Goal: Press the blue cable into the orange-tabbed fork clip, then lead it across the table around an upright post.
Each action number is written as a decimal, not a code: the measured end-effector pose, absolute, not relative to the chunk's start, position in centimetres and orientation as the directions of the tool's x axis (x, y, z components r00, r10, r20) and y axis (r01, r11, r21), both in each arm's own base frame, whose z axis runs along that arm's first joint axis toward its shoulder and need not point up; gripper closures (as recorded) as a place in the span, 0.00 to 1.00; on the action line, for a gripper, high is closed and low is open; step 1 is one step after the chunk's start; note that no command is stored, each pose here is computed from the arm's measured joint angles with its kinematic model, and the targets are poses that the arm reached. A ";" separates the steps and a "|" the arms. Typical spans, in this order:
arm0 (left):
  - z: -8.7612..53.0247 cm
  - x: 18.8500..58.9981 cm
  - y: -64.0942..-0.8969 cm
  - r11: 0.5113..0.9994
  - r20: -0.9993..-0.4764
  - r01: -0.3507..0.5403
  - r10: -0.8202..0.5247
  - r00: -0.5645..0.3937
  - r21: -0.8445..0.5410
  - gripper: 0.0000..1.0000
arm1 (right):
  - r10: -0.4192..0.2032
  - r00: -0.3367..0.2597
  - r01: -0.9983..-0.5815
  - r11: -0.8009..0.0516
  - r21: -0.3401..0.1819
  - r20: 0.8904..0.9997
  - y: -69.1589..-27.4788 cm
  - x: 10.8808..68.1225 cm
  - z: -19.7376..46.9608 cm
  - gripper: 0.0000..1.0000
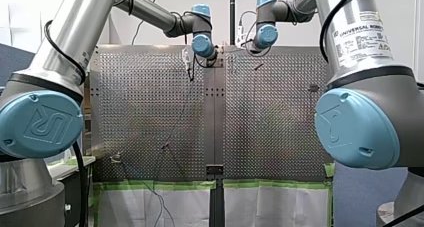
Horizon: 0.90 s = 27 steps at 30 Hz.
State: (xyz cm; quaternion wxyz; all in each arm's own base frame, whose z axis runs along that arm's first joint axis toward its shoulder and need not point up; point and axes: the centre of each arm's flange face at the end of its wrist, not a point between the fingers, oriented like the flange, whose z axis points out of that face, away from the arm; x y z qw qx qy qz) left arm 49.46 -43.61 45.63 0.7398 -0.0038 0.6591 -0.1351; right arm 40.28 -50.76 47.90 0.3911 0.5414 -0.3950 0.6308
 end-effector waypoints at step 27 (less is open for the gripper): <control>43.9 51.1 -50.9 0.952 -0.985 0.255 -0.175 0.005 -0.168 1.00 | 0.026 -0.105 -0.947 -0.309 -0.092 0.994 -54.7 34.2 48.7 1.00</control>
